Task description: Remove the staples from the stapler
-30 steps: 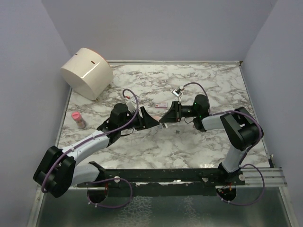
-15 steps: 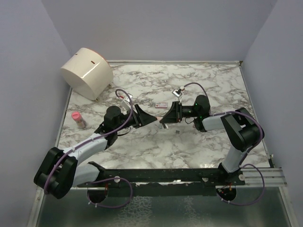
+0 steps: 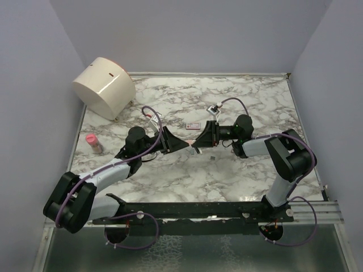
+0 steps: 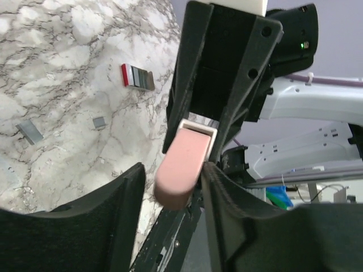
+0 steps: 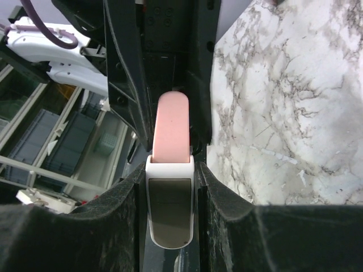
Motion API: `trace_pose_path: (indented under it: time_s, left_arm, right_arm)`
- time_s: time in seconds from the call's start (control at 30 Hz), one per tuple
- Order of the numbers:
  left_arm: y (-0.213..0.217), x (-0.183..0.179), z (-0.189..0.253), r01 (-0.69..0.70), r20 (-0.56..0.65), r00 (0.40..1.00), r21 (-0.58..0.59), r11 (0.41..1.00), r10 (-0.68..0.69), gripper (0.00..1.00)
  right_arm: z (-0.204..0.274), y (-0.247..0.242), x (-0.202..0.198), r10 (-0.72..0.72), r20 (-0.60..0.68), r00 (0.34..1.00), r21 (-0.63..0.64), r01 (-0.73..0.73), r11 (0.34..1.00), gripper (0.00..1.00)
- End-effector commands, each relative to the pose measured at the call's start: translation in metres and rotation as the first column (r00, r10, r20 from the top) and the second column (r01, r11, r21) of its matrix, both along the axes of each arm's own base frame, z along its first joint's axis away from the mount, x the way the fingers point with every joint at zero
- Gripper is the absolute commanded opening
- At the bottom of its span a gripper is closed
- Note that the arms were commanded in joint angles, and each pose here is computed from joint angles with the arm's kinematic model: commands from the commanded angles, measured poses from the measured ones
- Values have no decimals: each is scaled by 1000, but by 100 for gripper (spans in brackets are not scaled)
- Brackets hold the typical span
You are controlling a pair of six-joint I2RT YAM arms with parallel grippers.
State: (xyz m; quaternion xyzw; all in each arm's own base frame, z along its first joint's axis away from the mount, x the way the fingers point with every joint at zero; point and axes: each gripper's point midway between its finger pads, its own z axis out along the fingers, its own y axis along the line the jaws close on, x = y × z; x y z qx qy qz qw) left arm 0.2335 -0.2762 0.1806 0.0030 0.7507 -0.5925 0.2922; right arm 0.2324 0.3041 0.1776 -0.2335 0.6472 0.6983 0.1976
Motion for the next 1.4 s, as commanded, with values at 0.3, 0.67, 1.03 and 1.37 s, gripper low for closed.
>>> trace_pose_path:
  time_s: [0.3, 0.67, 1.03, 1.37]
  left_arm:
    - [6, 6, 19, 26, 113, 993, 82, 996, -35, 0]
    - [72, 16, -34, -83, 13, 996, 587, 805, 93, 0]
    - [192, 53, -52, -200, 116, 936, 952, 232, 334, 0]
    - [213, 95, -82, -56, 11, 952, 989, 138, 307, 0]
  right_arm:
    - [-10, -5, -12, 11, 82, 997, -35, -8, 999, 35]
    - [-40, -28, 32, -137, 229, 964, -312, 206, 928, 54]
    - [-43, -62, 66, -274, 426, 862, -429, 460, 778, 56]
    - [-47, -65, 58, -254, 450, 856, -425, 456, 782, 56]
